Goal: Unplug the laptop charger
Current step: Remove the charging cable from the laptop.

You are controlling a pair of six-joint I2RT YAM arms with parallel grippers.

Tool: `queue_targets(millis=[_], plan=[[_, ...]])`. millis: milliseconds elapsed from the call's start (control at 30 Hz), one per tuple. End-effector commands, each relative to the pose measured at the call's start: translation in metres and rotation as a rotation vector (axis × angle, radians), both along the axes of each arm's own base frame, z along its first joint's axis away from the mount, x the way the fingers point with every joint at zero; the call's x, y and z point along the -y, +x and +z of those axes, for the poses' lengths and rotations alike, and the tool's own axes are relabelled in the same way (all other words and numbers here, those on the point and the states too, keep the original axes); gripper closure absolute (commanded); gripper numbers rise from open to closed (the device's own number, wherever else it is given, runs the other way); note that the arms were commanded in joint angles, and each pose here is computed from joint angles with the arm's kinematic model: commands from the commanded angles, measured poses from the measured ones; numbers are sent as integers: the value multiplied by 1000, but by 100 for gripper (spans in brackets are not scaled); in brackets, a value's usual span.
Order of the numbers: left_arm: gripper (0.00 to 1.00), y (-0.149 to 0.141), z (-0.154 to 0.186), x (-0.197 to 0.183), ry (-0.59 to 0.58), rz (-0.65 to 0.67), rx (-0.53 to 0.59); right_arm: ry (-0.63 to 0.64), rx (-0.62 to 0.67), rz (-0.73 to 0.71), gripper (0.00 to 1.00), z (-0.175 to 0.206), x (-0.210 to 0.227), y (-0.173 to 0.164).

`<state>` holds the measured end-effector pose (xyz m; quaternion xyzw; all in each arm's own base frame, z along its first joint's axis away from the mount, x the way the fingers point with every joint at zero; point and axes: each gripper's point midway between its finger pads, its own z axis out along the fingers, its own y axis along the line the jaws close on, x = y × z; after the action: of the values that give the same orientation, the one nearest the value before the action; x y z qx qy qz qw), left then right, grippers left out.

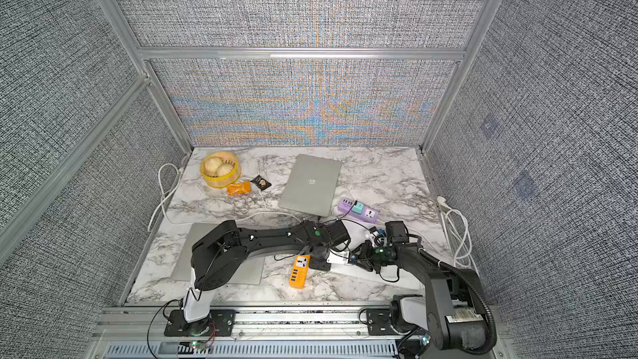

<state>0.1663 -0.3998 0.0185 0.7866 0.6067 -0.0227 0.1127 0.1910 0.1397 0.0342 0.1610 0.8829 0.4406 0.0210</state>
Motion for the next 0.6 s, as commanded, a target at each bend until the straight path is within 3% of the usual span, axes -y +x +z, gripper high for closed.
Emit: queue_targets(millis=[0, 567], plan=[[98, 1, -3, -9, 37, 18, 8, -64, -16, -14, 70, -10, 8, -2], [100, 4, -3, -15, 48, 72, 30, -74, -9, -10, 71, -6, 9, -1]])
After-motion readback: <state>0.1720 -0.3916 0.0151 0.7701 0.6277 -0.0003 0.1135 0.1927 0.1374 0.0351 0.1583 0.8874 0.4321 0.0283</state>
